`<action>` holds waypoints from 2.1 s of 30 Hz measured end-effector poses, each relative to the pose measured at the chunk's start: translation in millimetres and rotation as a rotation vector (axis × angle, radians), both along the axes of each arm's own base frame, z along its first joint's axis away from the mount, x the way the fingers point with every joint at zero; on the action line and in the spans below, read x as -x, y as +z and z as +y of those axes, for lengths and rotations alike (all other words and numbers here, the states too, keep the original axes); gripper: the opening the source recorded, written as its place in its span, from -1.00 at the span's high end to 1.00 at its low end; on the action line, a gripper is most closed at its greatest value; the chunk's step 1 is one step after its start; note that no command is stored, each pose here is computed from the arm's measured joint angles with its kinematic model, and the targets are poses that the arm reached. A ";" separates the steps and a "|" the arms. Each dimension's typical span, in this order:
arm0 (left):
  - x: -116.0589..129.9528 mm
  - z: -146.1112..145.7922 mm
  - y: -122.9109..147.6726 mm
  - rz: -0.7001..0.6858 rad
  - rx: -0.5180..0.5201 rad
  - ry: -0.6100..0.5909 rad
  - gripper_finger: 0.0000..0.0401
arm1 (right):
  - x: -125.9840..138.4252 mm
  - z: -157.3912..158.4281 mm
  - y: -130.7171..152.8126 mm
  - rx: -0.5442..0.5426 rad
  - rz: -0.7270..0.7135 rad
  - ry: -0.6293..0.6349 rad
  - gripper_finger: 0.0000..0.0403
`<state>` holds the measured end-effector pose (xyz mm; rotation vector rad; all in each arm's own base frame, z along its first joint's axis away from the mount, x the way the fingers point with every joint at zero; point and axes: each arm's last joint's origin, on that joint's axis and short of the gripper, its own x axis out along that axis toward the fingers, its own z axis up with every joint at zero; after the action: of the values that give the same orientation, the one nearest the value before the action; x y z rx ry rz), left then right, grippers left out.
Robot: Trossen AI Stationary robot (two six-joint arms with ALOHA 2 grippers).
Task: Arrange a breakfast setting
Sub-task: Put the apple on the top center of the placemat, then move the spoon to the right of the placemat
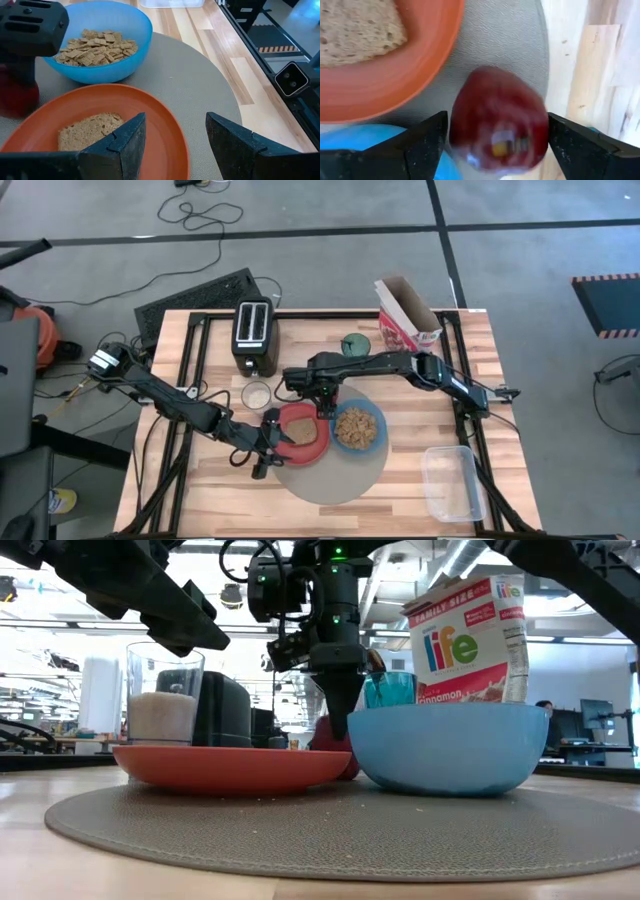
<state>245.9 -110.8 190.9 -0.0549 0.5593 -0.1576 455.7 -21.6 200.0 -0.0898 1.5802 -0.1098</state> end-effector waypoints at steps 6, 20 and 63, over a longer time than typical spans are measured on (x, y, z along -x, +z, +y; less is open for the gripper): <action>0.0 0.0 -0.1 0.000 -0.001 0.000 0.03 | 1.3 0.9 6.3 0.001 -0.016 0.002 -0.84; -0.1 0.0 0.1 -0.001 0.001 0.001 0.03 | 22.4 13.6 75.2 0.004 -0.189 0.004 -0.83; -0.9 2.0 0.8 -0.024 -0.039 0.066 0.03 | 102.8 -66.6 121.9 0.221 -0.472 -0.207 -0.79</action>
<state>246.7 -108.8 191.7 -0.0336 0.5354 -0.0830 352.9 -88.2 321.9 -0.0667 1.0983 -0.4371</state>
